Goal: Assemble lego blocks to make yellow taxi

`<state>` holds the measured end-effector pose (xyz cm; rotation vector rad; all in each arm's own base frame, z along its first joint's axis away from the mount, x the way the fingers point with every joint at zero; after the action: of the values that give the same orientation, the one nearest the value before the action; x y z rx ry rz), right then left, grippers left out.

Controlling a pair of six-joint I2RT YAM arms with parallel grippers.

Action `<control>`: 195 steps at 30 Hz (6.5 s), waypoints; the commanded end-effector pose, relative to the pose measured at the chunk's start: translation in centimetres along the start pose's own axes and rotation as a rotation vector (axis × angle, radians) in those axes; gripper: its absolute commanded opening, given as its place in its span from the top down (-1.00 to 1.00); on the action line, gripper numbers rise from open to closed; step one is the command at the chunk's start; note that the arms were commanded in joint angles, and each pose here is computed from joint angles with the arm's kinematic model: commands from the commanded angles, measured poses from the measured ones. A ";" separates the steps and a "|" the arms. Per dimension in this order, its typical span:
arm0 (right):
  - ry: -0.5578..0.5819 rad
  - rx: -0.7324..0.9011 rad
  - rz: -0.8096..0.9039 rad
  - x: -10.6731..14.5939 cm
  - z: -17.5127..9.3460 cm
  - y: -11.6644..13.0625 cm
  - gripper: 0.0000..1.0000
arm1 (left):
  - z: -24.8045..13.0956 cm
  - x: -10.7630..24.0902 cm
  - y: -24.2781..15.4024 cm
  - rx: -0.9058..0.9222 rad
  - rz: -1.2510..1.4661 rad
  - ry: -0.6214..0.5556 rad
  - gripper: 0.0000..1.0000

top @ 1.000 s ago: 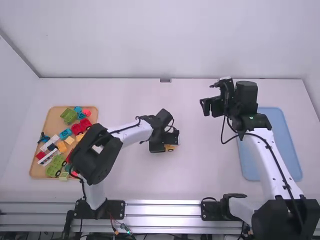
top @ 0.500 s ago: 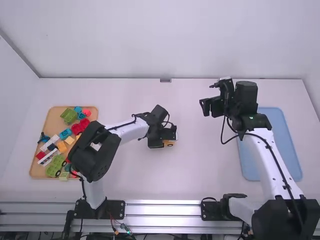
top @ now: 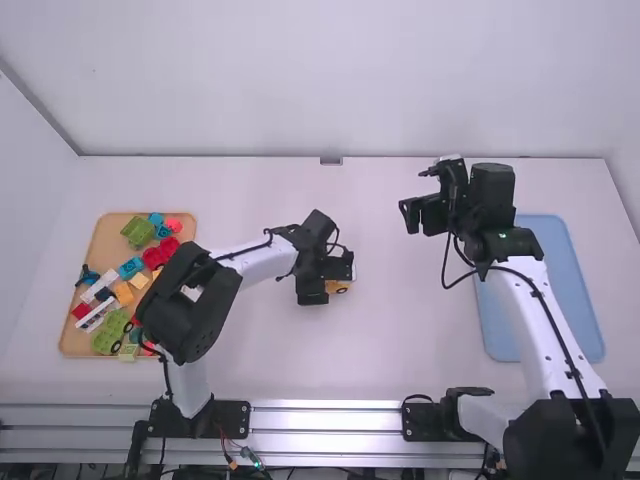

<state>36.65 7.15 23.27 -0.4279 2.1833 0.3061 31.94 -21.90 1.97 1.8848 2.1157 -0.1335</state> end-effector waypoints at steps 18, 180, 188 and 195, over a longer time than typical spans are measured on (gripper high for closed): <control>-0.029 -0.008 -0.006 -1.4 -0.4 0.2 -0.97 | -16.5 10.0 8.2 -0.178 -0.971 -0.179 -0.98; -0.009 -0.064 0.003 -0.9 -0.4 1.1 -0.97 | -1.3 9.5 0.5 -0.349 -3.083 0.132 -0.99; -0.008 -0.064 0.004 -0.9 -0.4 1.1 -0.97 | -6.0 8.7 3.3 -0.298 -2.856 0.124 -0.99; -0.009 -0.064 0.003 -0.9 -0.4 1.1 -0.97 | -12.0 7.7 8.8 -0.355 -2.089 0.058 -0.99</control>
<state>35.99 7.87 22.96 -0.4502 2.1998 0.3733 37.04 -10.93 10.11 -1.4895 2.6120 -0.1520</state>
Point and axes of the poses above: each hand's point on the last joint's axis, 136 mm out from that joint toward the fingers, its own z axis out along the fingers, its own y axis along the line the jaws close on, x = y × z, the point moved 2 cm from there along -z, back along the fingers, and after that the axes turned 2 degrees about -z, right-handed, at the moved point
